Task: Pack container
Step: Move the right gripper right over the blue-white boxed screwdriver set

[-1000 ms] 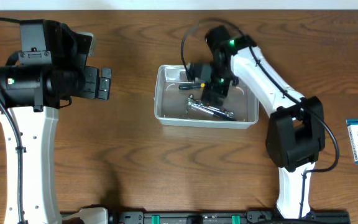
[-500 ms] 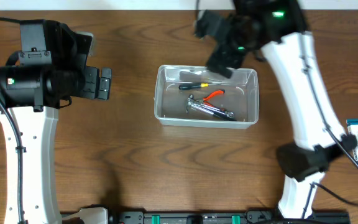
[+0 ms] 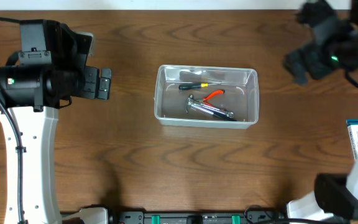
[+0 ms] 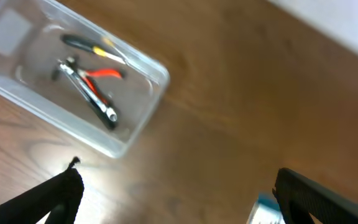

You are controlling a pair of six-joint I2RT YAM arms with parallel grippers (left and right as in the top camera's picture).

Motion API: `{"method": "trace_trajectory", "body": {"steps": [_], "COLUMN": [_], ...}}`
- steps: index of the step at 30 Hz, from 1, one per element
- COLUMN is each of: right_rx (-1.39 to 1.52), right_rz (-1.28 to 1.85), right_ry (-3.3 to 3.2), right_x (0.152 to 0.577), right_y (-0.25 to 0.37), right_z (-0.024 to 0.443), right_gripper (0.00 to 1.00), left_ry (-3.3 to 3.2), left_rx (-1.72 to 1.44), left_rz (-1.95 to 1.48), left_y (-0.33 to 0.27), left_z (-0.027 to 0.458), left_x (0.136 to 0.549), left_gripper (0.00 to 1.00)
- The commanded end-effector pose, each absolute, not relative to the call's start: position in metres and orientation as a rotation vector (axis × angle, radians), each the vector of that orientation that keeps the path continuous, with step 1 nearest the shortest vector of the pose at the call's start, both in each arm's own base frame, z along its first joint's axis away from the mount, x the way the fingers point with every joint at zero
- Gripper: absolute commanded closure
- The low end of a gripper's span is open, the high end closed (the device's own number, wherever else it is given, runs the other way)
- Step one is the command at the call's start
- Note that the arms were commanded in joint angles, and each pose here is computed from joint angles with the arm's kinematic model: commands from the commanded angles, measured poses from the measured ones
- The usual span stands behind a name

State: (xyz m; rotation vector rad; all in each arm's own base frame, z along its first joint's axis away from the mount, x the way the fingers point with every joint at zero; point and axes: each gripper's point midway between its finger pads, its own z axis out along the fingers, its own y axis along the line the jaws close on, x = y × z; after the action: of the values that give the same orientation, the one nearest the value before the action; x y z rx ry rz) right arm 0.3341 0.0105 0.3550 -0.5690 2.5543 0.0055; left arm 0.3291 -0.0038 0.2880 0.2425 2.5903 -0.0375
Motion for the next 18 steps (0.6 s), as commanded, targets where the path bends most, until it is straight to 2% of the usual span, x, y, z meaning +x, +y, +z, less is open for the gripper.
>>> {"method": "trace_trajectory", "body": {"steps": [1,6,9,18], "right_rx": [-0.412,-0.345,-0.411,-0.163], "right_rz": [0.012,0.02,-0.031,-0.369], "right_ry": [2.627,2.639,2.609,2.735], "right_x": [0.304,0.264,0.236,0.17], "right_y": [-0.011,-0.024,-0.024,-0.064], "right_z": [0.346,0.329,0.323,0.304], "right_gripper": [0.01,0.01,0.01,0.01], "left_ry": [2.583,2.583,2.583,2.583], "left_rx": [0.237,0.237,0.237,0.237], "left_rz": [-0.025,-0.025,-0.025,-0.025], "left_y": [-0.003,-0.003,-0.003,-0.003], "left_z": [0.291,0.291,0.291,0.291], "left_x": [0.328,0.328,0.328,0.328], "left_gripper": [0.02,0.02,0.02,0.02]}}
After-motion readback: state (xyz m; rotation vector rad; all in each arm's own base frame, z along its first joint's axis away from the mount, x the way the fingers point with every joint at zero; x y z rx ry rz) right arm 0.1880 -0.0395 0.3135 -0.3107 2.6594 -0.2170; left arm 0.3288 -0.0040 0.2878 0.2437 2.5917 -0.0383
